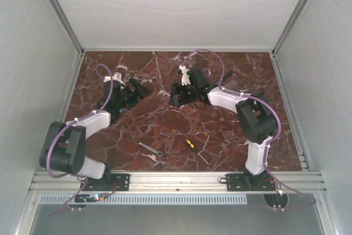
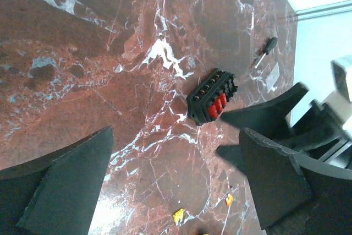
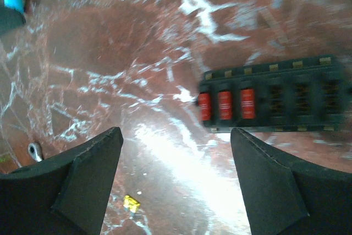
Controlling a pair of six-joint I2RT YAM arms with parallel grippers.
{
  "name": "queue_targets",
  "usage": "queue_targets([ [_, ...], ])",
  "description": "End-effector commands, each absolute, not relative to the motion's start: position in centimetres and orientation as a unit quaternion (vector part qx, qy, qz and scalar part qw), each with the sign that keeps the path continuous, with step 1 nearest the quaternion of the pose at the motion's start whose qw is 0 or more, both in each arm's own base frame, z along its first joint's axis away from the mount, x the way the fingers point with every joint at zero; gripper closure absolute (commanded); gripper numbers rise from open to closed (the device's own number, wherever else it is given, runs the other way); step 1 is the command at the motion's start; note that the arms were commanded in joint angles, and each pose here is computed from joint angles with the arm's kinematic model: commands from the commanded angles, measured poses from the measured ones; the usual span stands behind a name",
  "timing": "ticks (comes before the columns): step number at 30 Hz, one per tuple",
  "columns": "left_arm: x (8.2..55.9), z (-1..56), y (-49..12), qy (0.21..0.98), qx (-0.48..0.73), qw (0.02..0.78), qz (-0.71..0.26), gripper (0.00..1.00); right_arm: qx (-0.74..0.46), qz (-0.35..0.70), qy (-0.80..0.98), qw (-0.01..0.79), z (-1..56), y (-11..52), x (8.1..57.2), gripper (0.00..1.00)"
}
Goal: Snap on the fuse box
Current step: Adjust the fuse box base at the center of the board.
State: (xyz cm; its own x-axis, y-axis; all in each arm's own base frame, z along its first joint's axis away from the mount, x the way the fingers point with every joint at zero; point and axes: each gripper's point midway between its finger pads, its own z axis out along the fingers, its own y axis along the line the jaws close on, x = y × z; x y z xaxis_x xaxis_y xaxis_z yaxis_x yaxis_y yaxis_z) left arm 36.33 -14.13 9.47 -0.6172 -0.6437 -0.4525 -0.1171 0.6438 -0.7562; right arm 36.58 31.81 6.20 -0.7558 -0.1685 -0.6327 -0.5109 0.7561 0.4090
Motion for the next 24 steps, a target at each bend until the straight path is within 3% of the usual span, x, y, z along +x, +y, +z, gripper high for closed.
queue_targets([
  [1, 36.9, 9.8, -15.7, 0.821, -0.220, 0.367, -0.380, 0.05, -0.155, 0.303, 0.868, 0.360, 10.9, 28.1, 41.5, 0.24],
  [12, 38.2, 9.5, -22.3, 0.830, -0.165, 0.329, -0.420, 0.09, -0.094, 0.328, 0.874, 0.346, 8.7, 25.3, 47.2, 0.31],
  [24, 37.7, 7.1, -26.6, 0.841, -0.125, 0.258, -0.459, 0.21, -0.104, 0.383, 0.876, 0.274, 5.6, 27.0, 42.6, 0.46],
])
